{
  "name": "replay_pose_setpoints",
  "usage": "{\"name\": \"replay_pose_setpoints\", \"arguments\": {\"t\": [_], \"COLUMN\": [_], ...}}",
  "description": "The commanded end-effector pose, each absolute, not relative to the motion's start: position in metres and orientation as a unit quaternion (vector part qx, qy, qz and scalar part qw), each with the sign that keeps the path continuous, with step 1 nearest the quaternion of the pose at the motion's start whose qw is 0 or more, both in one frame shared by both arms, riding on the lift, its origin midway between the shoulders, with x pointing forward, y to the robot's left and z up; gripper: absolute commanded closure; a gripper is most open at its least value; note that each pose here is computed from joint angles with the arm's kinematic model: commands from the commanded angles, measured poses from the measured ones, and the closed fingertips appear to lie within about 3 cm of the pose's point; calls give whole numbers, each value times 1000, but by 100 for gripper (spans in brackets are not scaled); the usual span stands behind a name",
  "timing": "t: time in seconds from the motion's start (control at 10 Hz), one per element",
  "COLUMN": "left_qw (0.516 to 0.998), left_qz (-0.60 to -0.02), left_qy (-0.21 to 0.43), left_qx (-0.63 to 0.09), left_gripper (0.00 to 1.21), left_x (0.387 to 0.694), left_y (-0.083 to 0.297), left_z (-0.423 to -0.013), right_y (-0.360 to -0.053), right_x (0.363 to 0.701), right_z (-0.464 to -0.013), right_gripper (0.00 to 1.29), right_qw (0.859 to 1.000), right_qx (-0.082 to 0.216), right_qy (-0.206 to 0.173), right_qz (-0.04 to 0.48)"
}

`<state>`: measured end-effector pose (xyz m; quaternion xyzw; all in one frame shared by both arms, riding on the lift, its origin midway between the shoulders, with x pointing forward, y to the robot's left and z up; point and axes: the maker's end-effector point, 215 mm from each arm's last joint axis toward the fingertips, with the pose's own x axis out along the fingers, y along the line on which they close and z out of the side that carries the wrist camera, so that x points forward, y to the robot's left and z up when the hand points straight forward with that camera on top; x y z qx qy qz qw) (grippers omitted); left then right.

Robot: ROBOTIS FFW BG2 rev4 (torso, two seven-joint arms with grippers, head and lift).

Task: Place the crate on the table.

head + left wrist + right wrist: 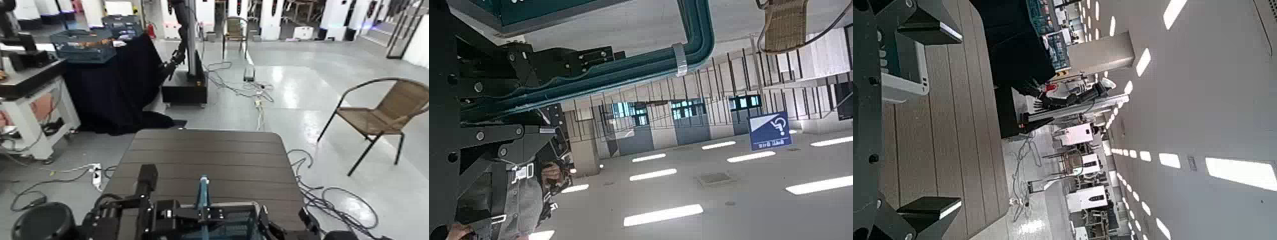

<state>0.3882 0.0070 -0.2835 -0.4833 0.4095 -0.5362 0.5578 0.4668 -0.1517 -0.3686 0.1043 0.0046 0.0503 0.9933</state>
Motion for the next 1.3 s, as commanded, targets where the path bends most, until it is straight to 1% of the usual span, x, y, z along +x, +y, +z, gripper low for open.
{"name": "replay_pose_setpoints", "arguments": {"t": [0.1,0.3,0.5,0.9,1.3], "left_qw": [568,572,594,605,609], "left_qz": [-527,-523,-525,-550,-556], "left_qy": [415,418,404,379,380], "left_qx": [-477,-475,-456,-433,-419], "left_gripper": [119,119,119,119,119], "left_x": [399,412,433,468,492], "left_y": [11,12,9,-2,-8], "left_z": [-289,-294,-302,-297,-301], "right_y": [-151,-150,-150,-148,-147], "right_x": [467,468,468,468,468], "right_z": [-369,-368,-368,-367,-367], "right_gripper": [15,15,15,15,15], "right_qw": [993,993,993,993,993], "right_qx": [106,107,107,108,109], "right_qy": [5,4,4,3,3], "right_qz": [51,51,51,53,54]}}
